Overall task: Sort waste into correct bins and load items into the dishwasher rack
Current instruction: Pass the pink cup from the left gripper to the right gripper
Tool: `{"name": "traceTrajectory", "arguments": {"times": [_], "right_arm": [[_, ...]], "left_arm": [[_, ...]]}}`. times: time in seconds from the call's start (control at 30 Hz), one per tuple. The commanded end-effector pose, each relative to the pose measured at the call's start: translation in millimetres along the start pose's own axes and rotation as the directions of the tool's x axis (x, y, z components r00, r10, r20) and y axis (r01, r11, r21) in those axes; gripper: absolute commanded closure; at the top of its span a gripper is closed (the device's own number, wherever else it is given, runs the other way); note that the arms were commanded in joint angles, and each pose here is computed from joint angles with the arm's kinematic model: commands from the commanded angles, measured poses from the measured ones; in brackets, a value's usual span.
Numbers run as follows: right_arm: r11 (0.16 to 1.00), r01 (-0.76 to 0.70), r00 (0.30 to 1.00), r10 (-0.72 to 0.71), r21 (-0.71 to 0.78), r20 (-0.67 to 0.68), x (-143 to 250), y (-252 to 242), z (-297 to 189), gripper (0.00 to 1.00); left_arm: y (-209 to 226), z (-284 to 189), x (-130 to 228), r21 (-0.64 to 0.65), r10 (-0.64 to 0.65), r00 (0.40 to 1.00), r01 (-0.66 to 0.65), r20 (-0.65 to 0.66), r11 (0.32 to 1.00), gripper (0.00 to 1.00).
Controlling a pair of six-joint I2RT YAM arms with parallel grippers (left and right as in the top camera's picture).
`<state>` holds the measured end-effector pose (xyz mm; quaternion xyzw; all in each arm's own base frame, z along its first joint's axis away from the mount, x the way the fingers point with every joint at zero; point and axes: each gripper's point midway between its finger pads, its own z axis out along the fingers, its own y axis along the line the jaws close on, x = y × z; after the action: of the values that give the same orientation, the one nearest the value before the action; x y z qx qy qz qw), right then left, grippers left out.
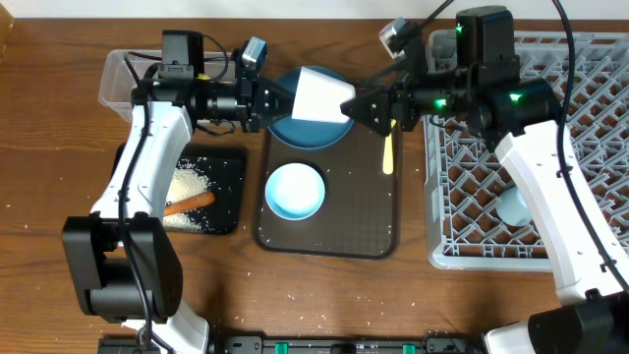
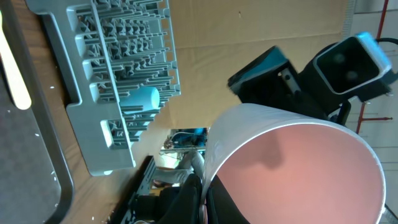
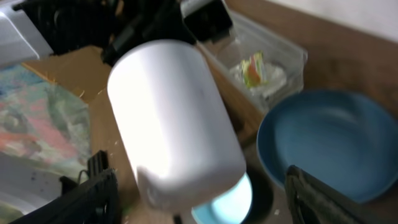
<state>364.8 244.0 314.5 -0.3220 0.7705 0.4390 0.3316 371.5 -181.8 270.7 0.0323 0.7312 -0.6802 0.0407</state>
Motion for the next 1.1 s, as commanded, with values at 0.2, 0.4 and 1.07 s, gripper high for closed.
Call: {"name": "traceTrajectory", "arguments": {"times": [0.2,0.4,1.07], "right_arm": [[0.999,0.019,0.999,-0.020,-0.043,-0.025,16.4,-10.6,30.4,0.19],[0.989,-0.003,1.000,-0.001,-0.151,-0.026,21.0,-9.5,42.7,0.24],[0.966,0.158,0.984,-0.136,-0.205,0.119,-5.7,-20.9,11.0,0.17]], "left_arm": [[-13.1,-0.3,1.7,0.028,0.003,1.000,-0.003,-0.013,1.000,0.94],[-13.3,-0.3,1.3,0.029,0.010,1.000,-0.009,-0.012,1.000,0.94],[-13.4,-0.3,1.3,0.029,-0.020,1.000,0.021,-0.014,0.999,0.94]]}}
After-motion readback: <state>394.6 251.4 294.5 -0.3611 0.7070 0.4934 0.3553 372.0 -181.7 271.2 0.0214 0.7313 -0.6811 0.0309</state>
